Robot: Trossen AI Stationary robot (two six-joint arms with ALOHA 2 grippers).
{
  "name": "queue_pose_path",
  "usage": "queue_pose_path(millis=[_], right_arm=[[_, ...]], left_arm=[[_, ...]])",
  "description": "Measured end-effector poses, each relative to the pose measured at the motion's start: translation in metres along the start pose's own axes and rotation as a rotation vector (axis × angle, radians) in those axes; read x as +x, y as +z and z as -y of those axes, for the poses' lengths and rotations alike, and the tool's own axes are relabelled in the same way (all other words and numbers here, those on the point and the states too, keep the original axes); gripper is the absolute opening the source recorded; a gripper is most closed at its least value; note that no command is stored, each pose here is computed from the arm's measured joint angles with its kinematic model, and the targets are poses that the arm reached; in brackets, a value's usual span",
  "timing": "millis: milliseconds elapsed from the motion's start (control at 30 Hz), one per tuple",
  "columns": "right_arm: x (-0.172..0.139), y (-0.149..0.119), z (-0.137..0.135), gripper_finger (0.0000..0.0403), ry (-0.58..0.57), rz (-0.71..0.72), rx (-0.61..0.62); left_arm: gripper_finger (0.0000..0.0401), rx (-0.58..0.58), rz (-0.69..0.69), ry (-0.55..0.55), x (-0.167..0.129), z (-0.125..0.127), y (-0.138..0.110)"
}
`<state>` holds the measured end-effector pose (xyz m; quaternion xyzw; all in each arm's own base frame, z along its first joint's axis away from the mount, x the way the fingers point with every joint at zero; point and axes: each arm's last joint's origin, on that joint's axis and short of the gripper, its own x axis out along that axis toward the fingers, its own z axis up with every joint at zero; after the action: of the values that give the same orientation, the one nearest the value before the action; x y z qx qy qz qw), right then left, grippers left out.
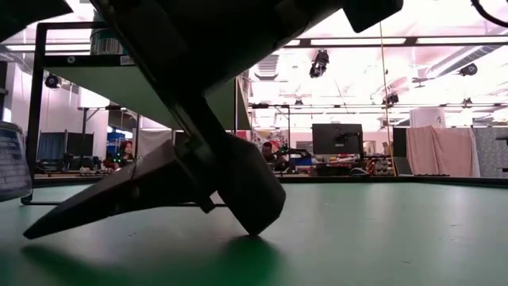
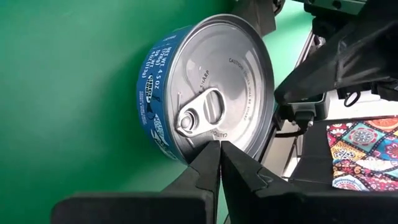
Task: Stack canned seafood by type on shelf
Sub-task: Stack the blue tuna can on top of the blue tuna can on the shelf
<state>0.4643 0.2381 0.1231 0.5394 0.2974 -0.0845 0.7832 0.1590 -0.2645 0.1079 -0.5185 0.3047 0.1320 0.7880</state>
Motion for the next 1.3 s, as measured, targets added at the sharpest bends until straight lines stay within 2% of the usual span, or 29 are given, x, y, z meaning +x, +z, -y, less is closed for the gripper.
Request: queue_pose_path(millis=[400,800,1000,1233,1300], right_arm=[[0.002,0.007,-0.004,0.0301,0.062,0.005,-0.042],[0.003,0.015,-0.005,0.0273,0.076,0.008,-0.051],[0.003,0.015,-0.003,0.0220,0.057,0.010,-0.044],[0.003,0.015,0.001,0.0130,0.018,0.018,-0.027],[0.003,0.015,0.001,0.0130,0.018,0.018,-0.031]], left_arm=[[0.0000,0.044,0.038,-0.002,0.001,-0.002,0.002],[0.0000,0.140,0.127,-0.033,0.003,-0.001,0.006],[0.0000,0.135,0.124,-0.036,0.003,0.000,0.006],[0.0000,0.129,0.123,-0.042,0.003,0.000,0.005],[0.0000,0.125,0.122,-0.048,0.003,0.001,0.005]])
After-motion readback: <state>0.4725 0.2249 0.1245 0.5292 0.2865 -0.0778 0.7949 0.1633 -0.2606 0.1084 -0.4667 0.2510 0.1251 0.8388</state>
